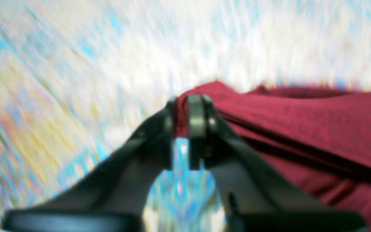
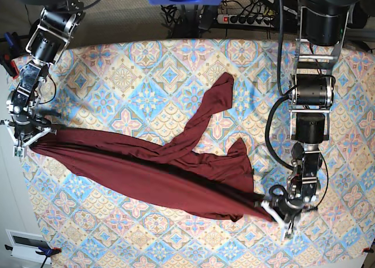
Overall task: Layout the t-shirt on the table in an organized manner, then fold the t-shirt properly
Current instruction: 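Drag the hem with the left gripper away from the right gripper, stretching the shirt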
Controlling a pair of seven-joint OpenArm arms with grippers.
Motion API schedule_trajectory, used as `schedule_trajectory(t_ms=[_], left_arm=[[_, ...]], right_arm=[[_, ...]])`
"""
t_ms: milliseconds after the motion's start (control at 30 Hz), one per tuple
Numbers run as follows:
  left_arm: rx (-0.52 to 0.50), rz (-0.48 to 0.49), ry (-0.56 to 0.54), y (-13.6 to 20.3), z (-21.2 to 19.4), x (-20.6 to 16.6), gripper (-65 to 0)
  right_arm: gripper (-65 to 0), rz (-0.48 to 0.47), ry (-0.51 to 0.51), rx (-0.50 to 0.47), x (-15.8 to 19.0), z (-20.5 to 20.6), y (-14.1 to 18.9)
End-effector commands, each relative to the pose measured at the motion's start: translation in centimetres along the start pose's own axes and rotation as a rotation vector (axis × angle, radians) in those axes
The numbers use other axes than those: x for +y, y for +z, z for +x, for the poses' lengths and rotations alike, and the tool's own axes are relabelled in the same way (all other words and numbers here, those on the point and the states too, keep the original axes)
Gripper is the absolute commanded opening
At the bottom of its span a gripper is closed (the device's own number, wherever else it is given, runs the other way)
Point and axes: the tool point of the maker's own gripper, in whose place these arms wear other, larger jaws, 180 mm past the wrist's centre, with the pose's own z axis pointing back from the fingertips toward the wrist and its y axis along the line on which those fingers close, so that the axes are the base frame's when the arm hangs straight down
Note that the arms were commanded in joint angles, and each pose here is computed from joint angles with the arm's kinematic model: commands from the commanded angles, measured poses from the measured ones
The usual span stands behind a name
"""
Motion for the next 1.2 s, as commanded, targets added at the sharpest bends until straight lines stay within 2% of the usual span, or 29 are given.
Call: schedule_trajectory(t_ms=[0, 100, 200, 267, 367, 467, 633, 800, 900, 933, 1000, 1067, 1100, 1167], left_arm=[[-0.089, 0.033, 0.009, 0.8, 4.0, 1.7, -50.8], [-0.003, 0.046, 0.002, 1.5, 1.4, 3.0, -40.7], [0.026, -0.005, -0.004, 3.5, -1.0, 1.5, -33.3], [0.015, -0.039, -0.034, 5.8, -2.5, 0.7, -32.5], [-0.010, -0.128, -0.069, 9.3, -4.3, -2.6, -32.5], [0.028, -0.170, -0.090, 10.9, -7.3, -4.7, -32.5], [0.124, -0.190, -0.018, 9.4, -10.9, -6.1, -32.5], [0.156, -0.234, 0.069, 7.2, -12.8, -9.0, -32.5], [0.187, -0.271, 0.011, 6.6, -14.0, -11.6, -32.7], [0.187, -0.278, -0.033, 6.5, -14.2, -12.4, -34.0], [0.184, -0.305, -0.138, 6.6, -14.9, -14.4, -42.8], [0.144, -0.301, -0.190, 6.6, -14.4, -14.7, -59.5], [0.118, -0.285, -0.207, 6.6, -13.6, -14.2, -65.0], [0.087, -0.236, -0.271, 6.9, -12.4, -11.9, -62.5]], right_arm=[[-64.9, -0.032, 0.003, -0.064, -1.4, 2.4, 0.3], [-64.9, -0.032, 0.005, -0.064, -1.4, 2.4, 0.3], [-64.9, -0.034, 0.009, -0.063, -1.4, 2.5, 0.3], [-64.9, -0.035, 0.012, -0.063, -1.4, 2.4, 0.4], [-64.9, -0.035, 0.012, -0.063, -1.4, 2.5, 0.4], [-64.9, -0.034, 0.012, -0.064, -1.3, 2.4, 0.4], [-64.9, -0.018, -0.001, -0.063, -0.3, 2.1, 0.3], [-64.9, -0.004, -0.011, -0.102, 1.0, 3.4, 0.9], [-64.9, -0.005, -0.010, -0.121, 1.1, 4.0, 1.2], [-64.9, -0.005, -0.010, -0.121, 1.1, 4.0, 1.2], [-64.9, -0.005, -0.010, -0.121, 1.1, 4.0, 1.2], [-64.9, -0.005, -0.010, -0.121, 1.1, 4.0, 1.2], [-64.9, -0.004, -0.010, -0.119, 1.1, 4.0, 1.1], [-64.9, -0.005, -0.010, -0.121, 1.1, 4.0, 1.2]])
